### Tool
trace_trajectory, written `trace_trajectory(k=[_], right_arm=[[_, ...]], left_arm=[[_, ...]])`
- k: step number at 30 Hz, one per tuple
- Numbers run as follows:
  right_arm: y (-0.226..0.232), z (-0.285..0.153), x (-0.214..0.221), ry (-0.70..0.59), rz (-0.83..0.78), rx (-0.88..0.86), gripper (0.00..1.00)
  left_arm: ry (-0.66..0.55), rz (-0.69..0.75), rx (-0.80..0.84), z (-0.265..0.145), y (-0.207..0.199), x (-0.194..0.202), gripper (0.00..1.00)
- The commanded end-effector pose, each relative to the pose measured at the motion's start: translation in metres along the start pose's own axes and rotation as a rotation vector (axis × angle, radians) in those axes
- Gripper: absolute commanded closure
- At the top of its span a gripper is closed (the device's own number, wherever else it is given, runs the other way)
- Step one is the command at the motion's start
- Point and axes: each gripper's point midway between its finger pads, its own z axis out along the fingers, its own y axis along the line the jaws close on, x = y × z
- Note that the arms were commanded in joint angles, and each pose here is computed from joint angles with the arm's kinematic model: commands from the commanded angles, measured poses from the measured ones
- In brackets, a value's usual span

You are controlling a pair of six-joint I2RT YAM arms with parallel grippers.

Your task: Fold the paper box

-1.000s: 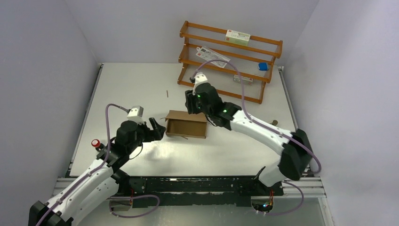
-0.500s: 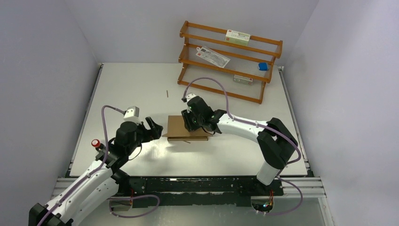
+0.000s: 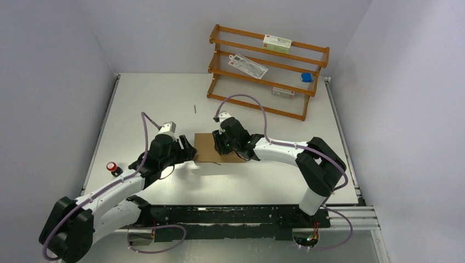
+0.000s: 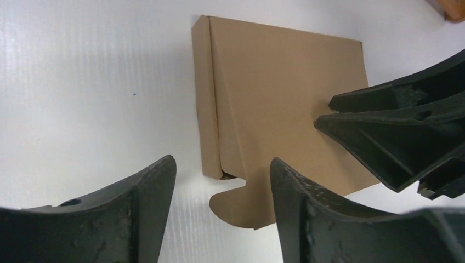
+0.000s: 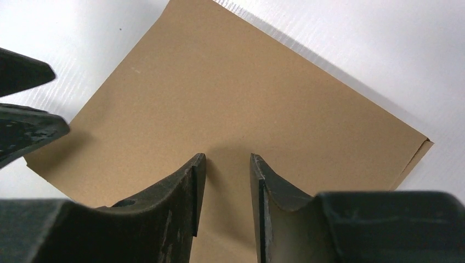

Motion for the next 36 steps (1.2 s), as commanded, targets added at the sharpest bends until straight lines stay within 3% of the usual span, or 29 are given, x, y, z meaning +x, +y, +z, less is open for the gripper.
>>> trace_trajectory(k=[1,6,10,12,17,24,30,36], right_arm=[[-0.010,0.000,0.029,0.064,0.004,0.037,0.61],[-0.009,0.003,0.030,0.044,0.021,0.027,0.61],[-0.009,0.006,0.034,0.053,0.024,0.025,0.62],[-0.007,0.007,0.034,0.052,0.028,0.013,0.61],[0.000,0.008,0.032,0.042,0.048,-0.018,0.62],[0.011,0.011,0.030,0.041,0.070,-0.065,0.62],[0.010,0.004,0.025,0.029,0.063,-0.056,0.62],[-0.015,-0.022,-0.002,-0.048,0.064,0.035,0.61]], left_arm=[[-0.009,-0.006,0.102,0.010,-0.024,-0.009,0.37],[0.056,-0.001,0.090,0.016,-0.016,0.009,0.58],[0.079,-0.007,0.084,0.018,-0.010,0.021,0.81],[0.091,-0.023,0.115,0.018,-0.015,0.023,0.83],[0.131,-0.064,0.179,0.019,-0.029,0.029,0.79],[0.168,-0.150,0.249,0.017,-0.042,0.037,0.65],[0.114,-0.064,0.079,0.017,-0.011,0.027,0.62],[0.023,0.014,0.002,0.003,-0.002,0.000,0.48]])
